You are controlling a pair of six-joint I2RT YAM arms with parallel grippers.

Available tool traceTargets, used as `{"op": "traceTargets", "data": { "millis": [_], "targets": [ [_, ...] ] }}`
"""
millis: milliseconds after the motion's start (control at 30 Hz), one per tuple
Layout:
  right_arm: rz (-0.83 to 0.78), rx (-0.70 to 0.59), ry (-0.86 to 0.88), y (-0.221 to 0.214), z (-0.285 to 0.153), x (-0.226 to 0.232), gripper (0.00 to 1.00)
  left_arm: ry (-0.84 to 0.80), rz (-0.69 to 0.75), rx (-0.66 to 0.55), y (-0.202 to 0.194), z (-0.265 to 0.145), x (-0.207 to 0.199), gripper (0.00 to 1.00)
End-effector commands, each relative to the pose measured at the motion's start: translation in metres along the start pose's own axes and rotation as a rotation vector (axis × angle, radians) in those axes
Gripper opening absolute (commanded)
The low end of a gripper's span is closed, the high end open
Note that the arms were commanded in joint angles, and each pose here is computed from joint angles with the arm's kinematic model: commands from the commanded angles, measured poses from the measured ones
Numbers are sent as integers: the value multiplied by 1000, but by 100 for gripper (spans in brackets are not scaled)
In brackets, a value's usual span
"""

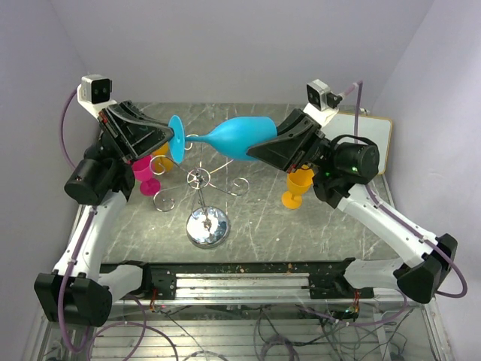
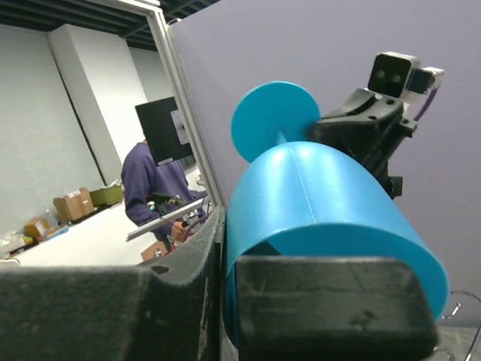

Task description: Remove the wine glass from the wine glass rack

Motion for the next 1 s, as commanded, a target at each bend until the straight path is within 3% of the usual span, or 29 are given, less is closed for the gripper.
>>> {"op": "traceTargets", "data": {
  "millis": [0, 100, 233, 300, 633, 800, 967],
  "targets": [
    [-82, -59, -11, 12, 2, 4, 0, -1, 147, 67, -16, -2, -8, 21],
    [-123, -89, -37, 14, 0, 5, 0, 42, 182, 39, -17, -1, -8, 44],
    [-157, -111, -107, 15, -1, 1, 0, 132, 241, -5, -18, 0, -8, 86],
    [-167, -121, -148, 17, -2, 0, 0, 200, 292, -4, -18, 3, -11, 99],
    [-241, -276, -395, 35, -19, 5, 0, 438, 386, -103, -17, -2, -8, 100],
    [-189, -377, -674, 48, -32, -1, 0, 507, 425, -167, -17, -7, -7, 100],
    [-29, -468, -1057, 51, -55, -15, 0, 583, 452, -228, -16, -11, -8, 100]
  ]
}}
Point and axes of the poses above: each gripper's point midway between its finger pads, its own z axis out along the fingers, its own x axis along the line the jaws close on, y = z × x, the point moved 10 cm from there along -z, back along the fingers, and after that the axes turned 15 degrees about -z, right-handed, at the moved point
